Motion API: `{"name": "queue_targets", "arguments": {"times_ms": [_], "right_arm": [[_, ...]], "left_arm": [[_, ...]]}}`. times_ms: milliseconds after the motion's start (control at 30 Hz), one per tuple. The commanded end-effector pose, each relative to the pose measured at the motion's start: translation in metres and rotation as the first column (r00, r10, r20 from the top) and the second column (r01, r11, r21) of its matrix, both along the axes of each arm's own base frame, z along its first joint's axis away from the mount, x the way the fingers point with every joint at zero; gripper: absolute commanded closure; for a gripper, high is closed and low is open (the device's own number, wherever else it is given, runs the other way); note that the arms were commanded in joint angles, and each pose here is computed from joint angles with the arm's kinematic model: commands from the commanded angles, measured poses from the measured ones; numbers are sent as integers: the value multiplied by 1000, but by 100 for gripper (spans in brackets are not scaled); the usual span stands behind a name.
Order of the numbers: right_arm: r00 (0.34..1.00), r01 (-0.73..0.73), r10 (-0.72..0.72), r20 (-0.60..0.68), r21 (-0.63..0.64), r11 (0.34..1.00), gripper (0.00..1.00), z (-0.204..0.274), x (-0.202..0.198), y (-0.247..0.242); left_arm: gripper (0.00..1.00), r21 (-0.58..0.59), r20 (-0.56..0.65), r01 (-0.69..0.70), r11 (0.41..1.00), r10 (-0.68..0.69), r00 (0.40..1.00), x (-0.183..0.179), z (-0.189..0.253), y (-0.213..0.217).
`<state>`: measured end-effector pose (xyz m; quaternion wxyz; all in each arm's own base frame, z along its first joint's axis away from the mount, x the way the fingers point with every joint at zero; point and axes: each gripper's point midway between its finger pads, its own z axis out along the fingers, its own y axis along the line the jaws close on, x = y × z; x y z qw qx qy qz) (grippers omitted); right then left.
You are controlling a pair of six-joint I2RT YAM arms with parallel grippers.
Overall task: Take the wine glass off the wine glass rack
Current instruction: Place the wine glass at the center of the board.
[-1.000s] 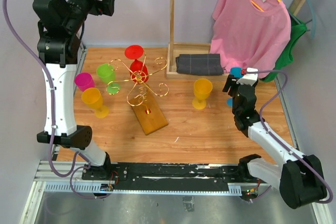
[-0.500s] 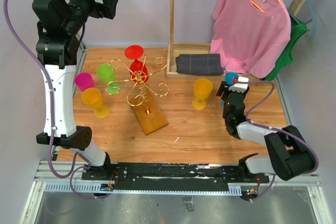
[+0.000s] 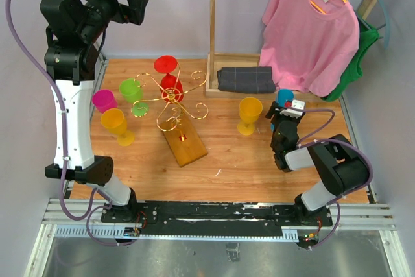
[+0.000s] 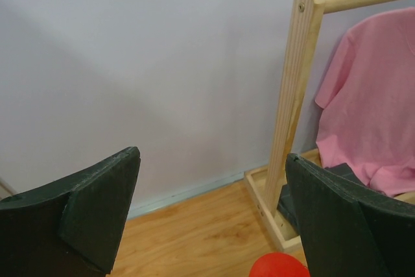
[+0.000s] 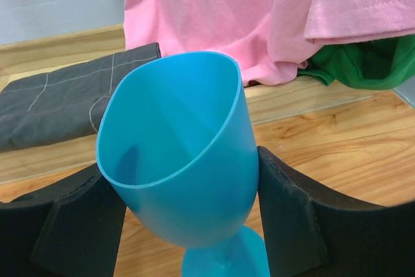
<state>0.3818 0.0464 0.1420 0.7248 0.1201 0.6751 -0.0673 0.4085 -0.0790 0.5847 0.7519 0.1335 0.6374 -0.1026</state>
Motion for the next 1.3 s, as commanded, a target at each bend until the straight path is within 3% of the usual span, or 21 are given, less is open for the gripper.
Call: {"name": "queue_targets", "arguments": {"times_ms": [0, 700, 1000, 1267], "right_arm": [[997, 22, -25, 73, 39, 999, 50, 12, -4, 0], [1000, 14, -14, 22, 20, 1000, 1, -6, -9, 7], [1000, -22, 22, 23, 7, 1000, 2, 14, -23, 16], [997, -45, 45, 57, 1, 999, 1, 62, -45, 11]], "left_arm": [[1, 9, 8, 23, 1000, -23, 1000, -4, 2, -3], [1, 38, -8, 34, 999, -33, 999, -6, -8, -4], [1, 44, -5, 33, 998, -33, 999, -10, -10, -4], [1, 34, -7, 16, 999, -16, 1000, -13, -10, -1]]}}
